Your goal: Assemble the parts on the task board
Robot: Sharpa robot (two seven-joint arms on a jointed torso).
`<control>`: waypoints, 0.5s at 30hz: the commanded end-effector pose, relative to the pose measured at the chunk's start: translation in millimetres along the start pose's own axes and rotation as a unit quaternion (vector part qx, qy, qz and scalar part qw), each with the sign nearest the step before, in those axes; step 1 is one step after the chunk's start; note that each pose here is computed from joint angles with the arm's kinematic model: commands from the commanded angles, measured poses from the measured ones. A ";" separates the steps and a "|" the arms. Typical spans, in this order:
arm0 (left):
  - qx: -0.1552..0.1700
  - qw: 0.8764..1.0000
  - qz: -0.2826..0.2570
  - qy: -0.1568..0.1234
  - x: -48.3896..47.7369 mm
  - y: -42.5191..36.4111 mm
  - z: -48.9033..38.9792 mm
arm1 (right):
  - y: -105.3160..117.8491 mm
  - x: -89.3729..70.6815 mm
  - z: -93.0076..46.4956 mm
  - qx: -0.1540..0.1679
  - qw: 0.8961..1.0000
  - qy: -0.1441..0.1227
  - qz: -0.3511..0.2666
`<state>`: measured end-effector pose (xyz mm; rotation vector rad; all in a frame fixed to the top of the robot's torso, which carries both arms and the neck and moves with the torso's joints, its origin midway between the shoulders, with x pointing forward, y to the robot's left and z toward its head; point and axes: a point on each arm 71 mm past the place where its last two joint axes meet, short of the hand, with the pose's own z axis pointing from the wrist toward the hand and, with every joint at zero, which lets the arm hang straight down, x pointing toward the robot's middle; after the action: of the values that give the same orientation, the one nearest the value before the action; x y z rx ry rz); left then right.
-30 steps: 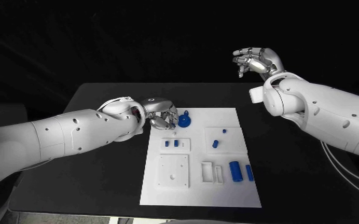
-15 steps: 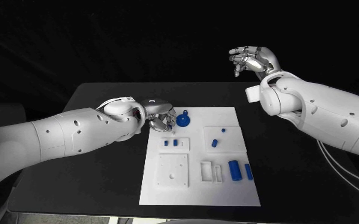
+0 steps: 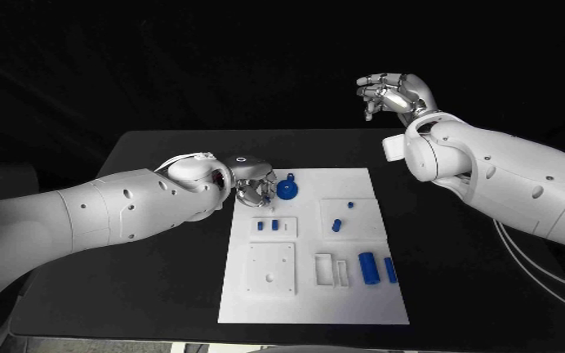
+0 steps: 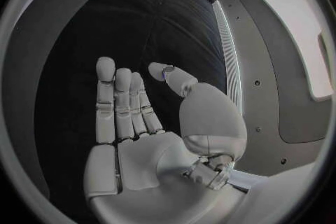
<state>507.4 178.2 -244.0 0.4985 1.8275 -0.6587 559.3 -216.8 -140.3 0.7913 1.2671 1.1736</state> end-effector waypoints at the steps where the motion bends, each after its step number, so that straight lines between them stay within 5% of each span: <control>1: -0.003 1.000 0.003 0.019 4.2 -1.6 2.3 | -0.5 -0.6 0.3 0.001 1.000 0.001 0.003; 15: -0.010 0.999 0.005 0.030 10.5 1.1 5.1 | -2.1 -0.6 0.5 0.012 1.000 0.000 0.010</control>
<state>509.8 179.4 -252.8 0.5015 1.8720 -0.6225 560.2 -218.9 -141.7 0.8092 1.2721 1.1664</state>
